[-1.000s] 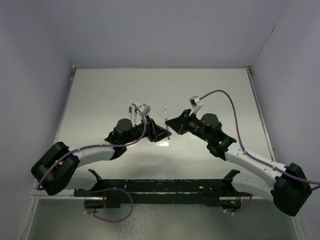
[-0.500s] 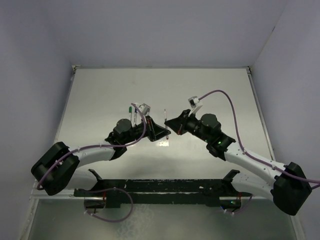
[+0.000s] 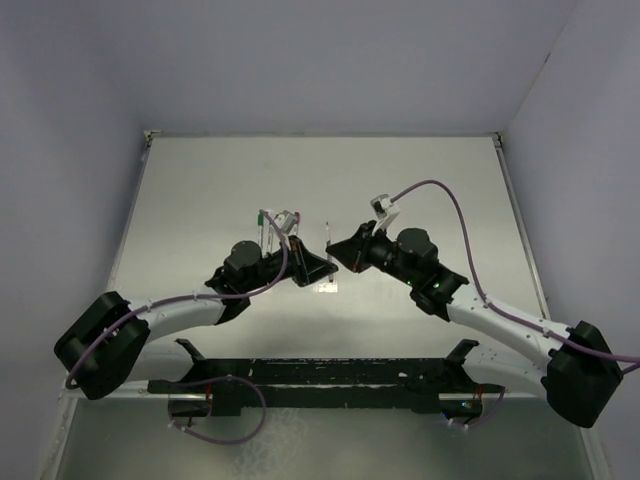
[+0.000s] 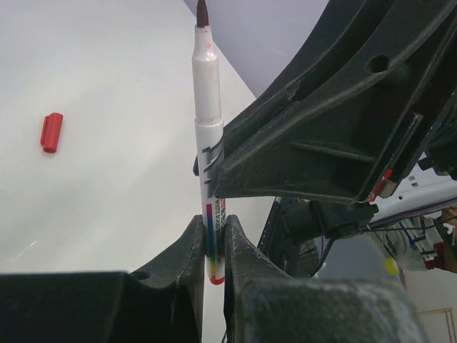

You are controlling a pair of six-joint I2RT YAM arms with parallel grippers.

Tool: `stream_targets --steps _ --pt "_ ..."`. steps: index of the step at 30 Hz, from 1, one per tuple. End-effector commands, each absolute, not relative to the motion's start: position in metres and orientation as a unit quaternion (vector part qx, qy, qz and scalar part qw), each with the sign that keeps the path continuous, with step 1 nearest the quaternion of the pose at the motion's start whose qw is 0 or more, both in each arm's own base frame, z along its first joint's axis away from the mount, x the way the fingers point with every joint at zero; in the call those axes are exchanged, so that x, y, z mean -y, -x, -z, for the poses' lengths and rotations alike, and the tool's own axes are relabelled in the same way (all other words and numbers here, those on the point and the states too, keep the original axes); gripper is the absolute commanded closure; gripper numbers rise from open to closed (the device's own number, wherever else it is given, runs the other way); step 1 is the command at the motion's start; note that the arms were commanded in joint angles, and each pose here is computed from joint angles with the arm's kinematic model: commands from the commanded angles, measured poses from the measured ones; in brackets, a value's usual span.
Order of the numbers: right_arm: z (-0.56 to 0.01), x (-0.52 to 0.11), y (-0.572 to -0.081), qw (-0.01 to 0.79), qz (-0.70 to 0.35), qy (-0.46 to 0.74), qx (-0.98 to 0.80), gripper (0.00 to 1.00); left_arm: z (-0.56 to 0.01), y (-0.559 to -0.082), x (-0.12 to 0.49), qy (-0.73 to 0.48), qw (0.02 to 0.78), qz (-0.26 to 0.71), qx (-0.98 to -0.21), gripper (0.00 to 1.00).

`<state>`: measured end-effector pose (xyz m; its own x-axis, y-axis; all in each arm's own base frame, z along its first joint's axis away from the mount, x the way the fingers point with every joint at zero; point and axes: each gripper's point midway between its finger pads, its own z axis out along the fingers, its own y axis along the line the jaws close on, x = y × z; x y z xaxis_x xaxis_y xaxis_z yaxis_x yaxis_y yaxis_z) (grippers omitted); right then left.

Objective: Insert the pens into the pen caps

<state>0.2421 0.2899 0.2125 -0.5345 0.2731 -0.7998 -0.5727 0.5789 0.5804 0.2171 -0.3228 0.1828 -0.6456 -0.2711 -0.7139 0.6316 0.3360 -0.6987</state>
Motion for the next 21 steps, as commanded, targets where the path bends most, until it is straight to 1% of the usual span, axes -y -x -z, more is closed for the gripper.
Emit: stream_targets --steps 1,5,8,13,16,19,21 --pt "-0.236 -0.290 -0.236 0.488 -0.438 0.128 -0.744 0.86 -0.191 -0.218 0.309 -0.120 0.438 0.547 -0.704 1.00" --pt "-0.244 -0.277 -0.234 0.502 -0.411 0.129 -0.750 0.77 -0.172 -0.215 0.293 -0.108 0.435 0.509 -0.735 1.00" --pt "-0.249 -0.266 -0.233 0.511 -0.392 0.122 -0.756 0.72 -0.164 -0.216 0.282 -0.101 0.439 0.481 -0.752 1.00" --pt "-0.252 -0.244 -0.236 0.527 -0.354 0.094 -0.767 0.69 -0.151 -0.215 0.273 -0.102 0.435 0.450 -0.773 1.00" --pt "-0.243 -0.224 -0.247 0.528 -0.304 0.042 -0.792 0.69 -0.145 -0.213 0.271 -0.104 0.429 0.441 -0.782 1.00" --pt "-0.220 -0.203 -0.258 0.505 -0.231 -0.016 -0.831 0.68 -0.142 -0.212 0.269 -0.106 0.424 0.434 -0.788 1.00" --pt "-0.202 -0.201 -0.259 0.475 -0.206 -0.039 -0.855 0.69 -0.138 -0.213 0.266 -0.108 0.420 0.423 -0.796 1.00"
